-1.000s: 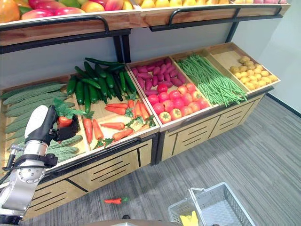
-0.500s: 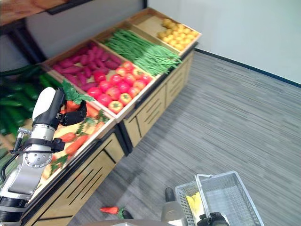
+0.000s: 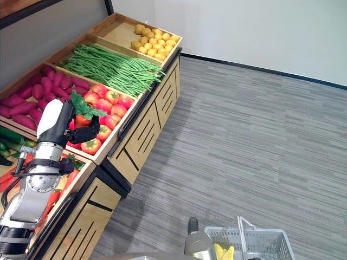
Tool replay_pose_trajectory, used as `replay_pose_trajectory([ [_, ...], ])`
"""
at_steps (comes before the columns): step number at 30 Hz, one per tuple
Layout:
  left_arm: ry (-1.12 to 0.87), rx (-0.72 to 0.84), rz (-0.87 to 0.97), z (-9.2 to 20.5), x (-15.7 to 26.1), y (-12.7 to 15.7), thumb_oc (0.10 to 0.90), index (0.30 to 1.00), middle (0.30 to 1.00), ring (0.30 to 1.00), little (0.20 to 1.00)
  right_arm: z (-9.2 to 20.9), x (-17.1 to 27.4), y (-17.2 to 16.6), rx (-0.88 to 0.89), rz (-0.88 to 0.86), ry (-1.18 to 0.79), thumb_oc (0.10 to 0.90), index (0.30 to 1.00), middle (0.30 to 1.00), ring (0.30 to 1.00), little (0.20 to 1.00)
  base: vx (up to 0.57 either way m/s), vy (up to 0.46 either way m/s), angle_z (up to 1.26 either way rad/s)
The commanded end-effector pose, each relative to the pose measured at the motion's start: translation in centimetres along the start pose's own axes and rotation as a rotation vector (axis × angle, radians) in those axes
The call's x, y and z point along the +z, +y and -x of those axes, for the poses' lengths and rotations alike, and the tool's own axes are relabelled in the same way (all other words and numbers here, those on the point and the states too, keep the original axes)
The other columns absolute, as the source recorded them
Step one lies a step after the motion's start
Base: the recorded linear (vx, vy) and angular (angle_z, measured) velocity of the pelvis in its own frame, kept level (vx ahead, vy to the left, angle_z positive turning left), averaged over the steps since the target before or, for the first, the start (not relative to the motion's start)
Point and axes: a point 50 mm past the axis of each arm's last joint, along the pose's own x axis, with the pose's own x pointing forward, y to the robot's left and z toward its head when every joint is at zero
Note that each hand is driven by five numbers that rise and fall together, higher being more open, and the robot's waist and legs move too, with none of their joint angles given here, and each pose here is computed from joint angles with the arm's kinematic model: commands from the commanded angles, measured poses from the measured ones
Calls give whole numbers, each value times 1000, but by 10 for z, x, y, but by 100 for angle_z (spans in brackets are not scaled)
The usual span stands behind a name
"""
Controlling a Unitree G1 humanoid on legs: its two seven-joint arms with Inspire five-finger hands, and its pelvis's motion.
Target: Get the vegetables into the basket
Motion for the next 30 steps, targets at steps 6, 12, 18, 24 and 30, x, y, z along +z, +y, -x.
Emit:
replay_pose_trajectory([
  [6,-151,143,38,-8,28,26,400,300,300,300,300,-1,-3,-21,-67,-4,3,400,300,300,300,300,26,-96,8],
  [12,-133,143,64,-8,25,22,400,300,300,300,300,-1,-1,-27,-83,-10,-8,400,300,300,300,300,19,-152,11],
  [18,-112,147,84,-8,22,19,400,300,300,300,300,-2,6,-34,-100,30,-39,400,300,300,300,300,47,-253,-8],
  [24,-66,167,58,0,12,19,400,300,300,300,300,-2,13,-35,-104,81,-60,400,300,300,300,300,81,-4,-33],
  [30,-39,210,44,11,4,25,400,300,300,300,300,-1,36,-37,-118,164,-133,400,300,300,300,300,168,119,-66],
])
